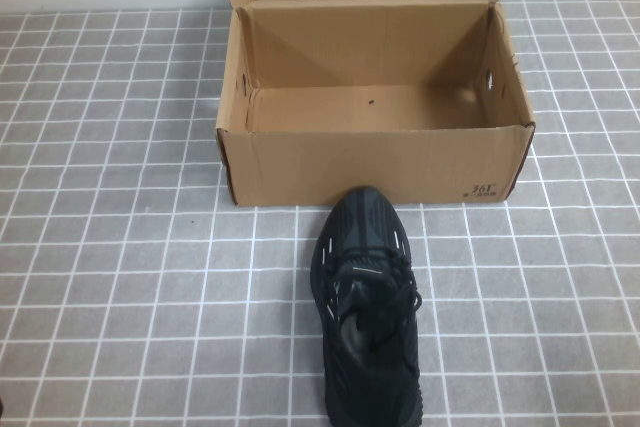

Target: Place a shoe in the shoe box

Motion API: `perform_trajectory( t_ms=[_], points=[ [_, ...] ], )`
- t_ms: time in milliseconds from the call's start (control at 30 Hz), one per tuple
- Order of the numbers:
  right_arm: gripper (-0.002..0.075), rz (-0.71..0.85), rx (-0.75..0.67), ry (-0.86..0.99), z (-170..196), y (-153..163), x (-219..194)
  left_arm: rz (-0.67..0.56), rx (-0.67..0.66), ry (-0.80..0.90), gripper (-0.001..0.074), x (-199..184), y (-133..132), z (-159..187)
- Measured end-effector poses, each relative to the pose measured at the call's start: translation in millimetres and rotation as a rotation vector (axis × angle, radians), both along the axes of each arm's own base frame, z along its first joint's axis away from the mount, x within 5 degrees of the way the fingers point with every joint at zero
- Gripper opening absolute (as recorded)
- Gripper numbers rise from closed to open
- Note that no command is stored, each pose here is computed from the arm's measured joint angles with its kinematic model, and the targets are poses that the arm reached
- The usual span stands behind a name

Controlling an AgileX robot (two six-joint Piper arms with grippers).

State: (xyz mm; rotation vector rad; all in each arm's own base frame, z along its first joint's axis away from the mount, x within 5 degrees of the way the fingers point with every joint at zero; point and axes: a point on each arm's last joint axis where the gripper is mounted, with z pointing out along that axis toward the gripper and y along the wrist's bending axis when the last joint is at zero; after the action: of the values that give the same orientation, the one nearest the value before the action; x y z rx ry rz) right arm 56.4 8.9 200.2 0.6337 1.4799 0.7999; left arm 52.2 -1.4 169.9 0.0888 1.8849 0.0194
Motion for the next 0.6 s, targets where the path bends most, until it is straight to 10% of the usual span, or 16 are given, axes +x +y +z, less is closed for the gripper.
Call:
perform_trajectory(
  t_ms=[600],
  points=[
    [-0.0016, 0.587, -0.496, 0.531, 107, 35, 48, 0.000, 0.000, 0.000, 0.0000, 0, 0, 0]
  ],
)
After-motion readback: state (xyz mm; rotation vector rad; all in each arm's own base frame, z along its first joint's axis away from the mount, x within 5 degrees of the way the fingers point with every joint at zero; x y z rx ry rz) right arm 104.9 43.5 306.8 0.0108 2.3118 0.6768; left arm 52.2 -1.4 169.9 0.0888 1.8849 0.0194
